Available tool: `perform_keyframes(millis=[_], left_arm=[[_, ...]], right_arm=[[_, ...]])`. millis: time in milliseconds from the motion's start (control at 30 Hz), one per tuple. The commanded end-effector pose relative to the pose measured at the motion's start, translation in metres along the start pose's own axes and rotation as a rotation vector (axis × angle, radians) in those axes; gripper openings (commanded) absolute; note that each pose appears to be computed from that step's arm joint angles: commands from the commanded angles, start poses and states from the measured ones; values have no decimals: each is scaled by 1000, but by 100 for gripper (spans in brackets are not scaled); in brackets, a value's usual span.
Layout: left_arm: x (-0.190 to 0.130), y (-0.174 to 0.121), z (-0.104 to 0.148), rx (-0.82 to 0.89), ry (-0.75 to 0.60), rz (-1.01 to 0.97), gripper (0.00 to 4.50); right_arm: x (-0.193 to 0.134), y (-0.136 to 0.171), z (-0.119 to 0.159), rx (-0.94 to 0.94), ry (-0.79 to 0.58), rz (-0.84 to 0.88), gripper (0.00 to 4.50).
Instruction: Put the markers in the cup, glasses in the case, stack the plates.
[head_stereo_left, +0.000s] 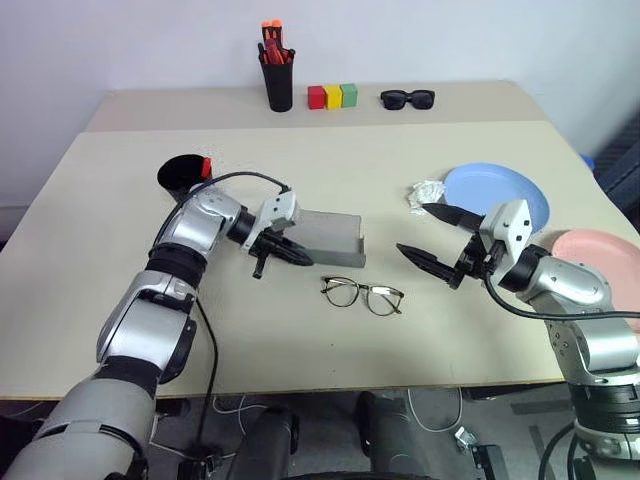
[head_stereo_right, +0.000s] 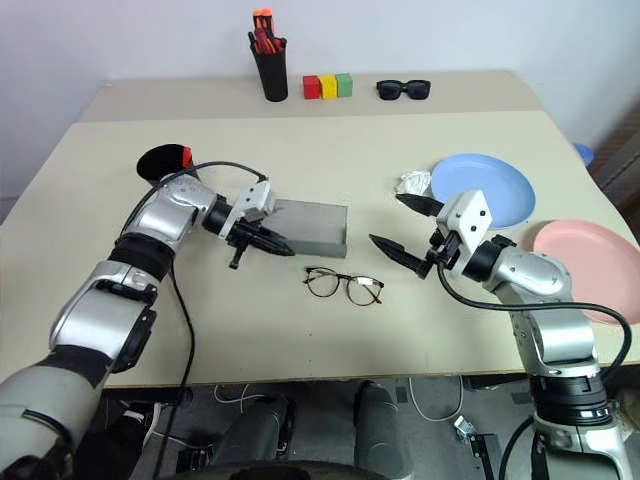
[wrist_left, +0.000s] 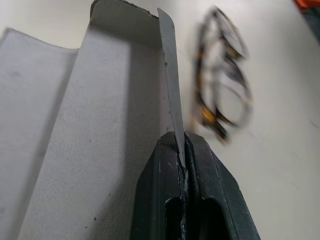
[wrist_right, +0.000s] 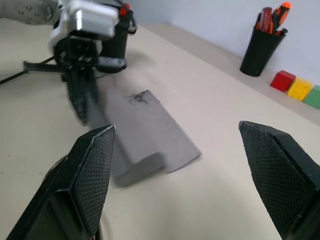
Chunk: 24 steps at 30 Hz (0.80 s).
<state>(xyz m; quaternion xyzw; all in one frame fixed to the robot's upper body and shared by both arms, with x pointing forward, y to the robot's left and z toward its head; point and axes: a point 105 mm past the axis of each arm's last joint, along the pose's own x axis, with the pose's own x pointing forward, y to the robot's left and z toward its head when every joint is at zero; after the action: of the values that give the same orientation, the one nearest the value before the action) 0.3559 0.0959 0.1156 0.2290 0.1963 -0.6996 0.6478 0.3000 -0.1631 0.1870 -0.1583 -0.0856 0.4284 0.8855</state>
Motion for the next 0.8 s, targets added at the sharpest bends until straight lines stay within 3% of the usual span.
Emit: perform_keyframes(millis=[33, 100, 300, 433, 633, 800], left_arm=[[0, 6, 5, 46, 15, 52, 62], [4, 10, 6, 29, 8, 83, 131], [8, 12, 19, 68, -35, 109, 441], [-8, 10, 38, 114, -111, 127, 447], [-38, -9, 51, 150, -104, 169, 447], [-59, -37, 61, 54, -235, 159, 447]], right_arm=[[0, -2, 10, -33, -32, 1, 404], [0, -2, 10, -33, -30, 2, 404], [-2, -2, 10, -36, -25, 5, 404], [0, 11, 8, -39, 22, 74, 404], [14, 37, 6, -54, 163, 170, 404], [35, 52, 14, -91, 212, 183, 404]])
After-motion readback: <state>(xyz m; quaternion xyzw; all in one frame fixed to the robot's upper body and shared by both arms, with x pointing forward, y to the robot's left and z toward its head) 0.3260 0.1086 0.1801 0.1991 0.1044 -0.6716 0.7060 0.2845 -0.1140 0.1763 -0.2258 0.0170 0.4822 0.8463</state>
